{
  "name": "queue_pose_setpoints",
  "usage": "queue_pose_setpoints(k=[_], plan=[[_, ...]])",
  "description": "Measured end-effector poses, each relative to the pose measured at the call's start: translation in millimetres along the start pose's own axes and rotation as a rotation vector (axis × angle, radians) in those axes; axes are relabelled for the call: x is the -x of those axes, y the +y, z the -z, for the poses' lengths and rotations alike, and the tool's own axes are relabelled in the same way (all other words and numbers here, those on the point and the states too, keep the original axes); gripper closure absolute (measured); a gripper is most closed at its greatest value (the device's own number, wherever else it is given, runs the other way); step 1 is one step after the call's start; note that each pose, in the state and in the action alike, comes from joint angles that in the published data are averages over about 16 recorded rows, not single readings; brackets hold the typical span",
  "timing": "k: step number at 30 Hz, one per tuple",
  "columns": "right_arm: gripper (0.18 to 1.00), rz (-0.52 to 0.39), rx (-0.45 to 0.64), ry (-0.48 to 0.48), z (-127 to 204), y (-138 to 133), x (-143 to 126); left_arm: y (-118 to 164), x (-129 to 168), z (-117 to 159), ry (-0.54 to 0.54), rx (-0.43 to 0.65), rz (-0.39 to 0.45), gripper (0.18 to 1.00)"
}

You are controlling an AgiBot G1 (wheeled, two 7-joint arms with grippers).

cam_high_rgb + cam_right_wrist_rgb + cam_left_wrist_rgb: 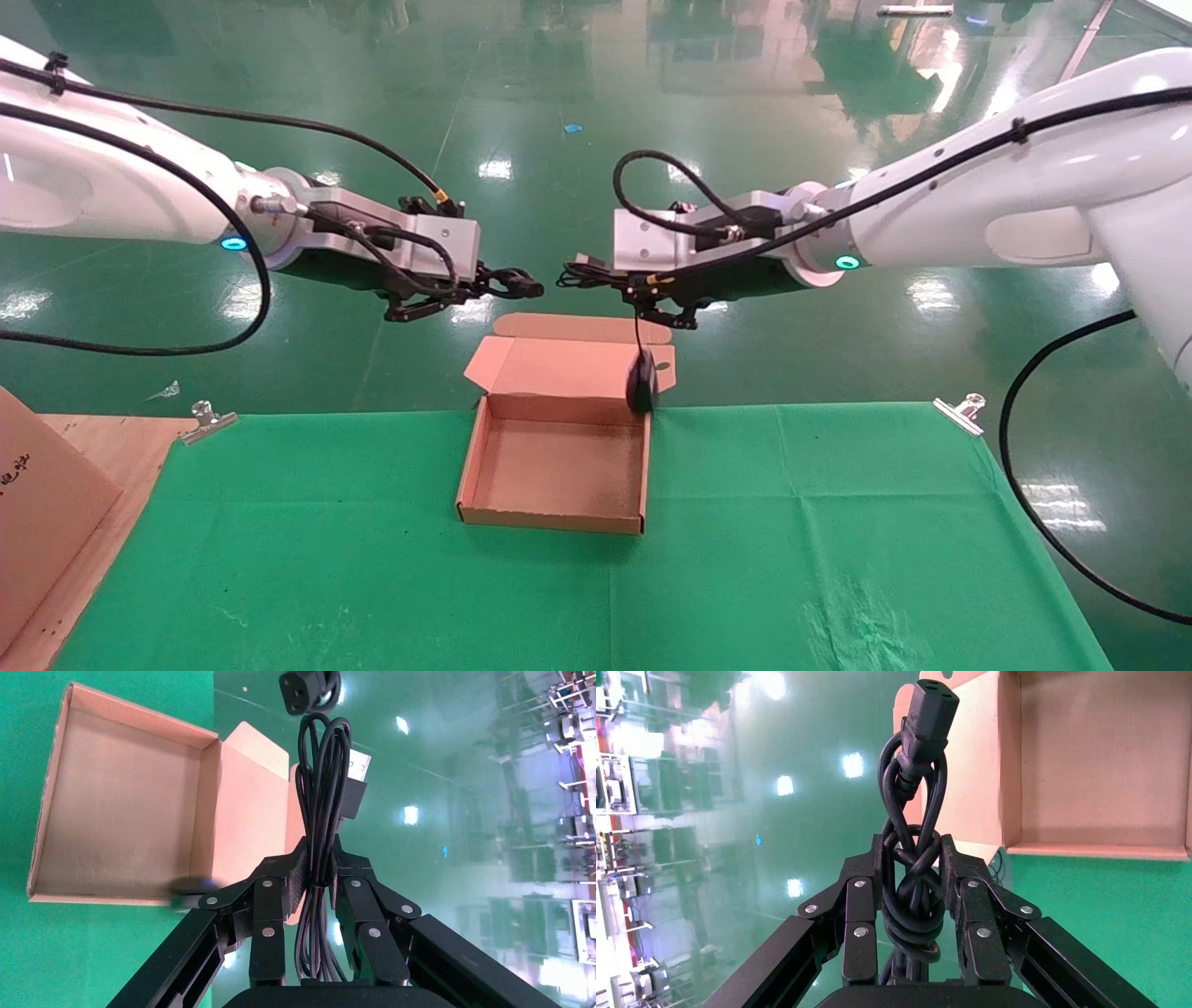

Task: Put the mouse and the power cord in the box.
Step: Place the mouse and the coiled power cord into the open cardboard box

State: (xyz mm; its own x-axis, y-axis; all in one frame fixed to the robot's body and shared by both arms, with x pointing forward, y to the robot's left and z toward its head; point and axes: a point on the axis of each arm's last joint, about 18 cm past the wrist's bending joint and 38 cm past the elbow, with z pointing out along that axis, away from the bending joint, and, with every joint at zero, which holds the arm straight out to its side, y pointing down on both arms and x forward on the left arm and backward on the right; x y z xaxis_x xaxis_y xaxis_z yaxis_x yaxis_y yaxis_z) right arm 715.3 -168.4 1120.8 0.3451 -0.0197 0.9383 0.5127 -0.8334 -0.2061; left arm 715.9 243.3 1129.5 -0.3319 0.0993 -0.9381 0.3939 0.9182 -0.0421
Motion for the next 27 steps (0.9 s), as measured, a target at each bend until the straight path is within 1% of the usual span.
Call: queue_pose_setpoints(k=[5, 11, 19, 23, 27], plan=[[0.948, -0.008, 0.006, -0.008, -1.5, -0.9, 2.1, -6.2, -9.0, -14.7, -0.012, -0.034, -0.002, 0.838], [0.949, -0.03, 0.018, -0.033, 1.4, 3.4, 5.2, -12.1, -32.5, -49.0, -0.066, -0.085, 0.011, 0.838], [0.949, -0.063, 0.043, -0.074, 7.5, 17.8, 12.7, -11.9, -87.1, -103.4, -0.15, -0.09, 0.045, 0.839], [0.949, -0.073, 0.056, -0.091, 9.3, 25.8, 17.6, -12.6, -116.8, -123.2, -0.157, -0.077, 0.053, 0.839], [0.949, -0.079, 0.068, -0.103, 10.1, 33.2, 22.3, -15.6, -141.3, -136.5, -0.146, -0.073, 0.061, 0.839]])
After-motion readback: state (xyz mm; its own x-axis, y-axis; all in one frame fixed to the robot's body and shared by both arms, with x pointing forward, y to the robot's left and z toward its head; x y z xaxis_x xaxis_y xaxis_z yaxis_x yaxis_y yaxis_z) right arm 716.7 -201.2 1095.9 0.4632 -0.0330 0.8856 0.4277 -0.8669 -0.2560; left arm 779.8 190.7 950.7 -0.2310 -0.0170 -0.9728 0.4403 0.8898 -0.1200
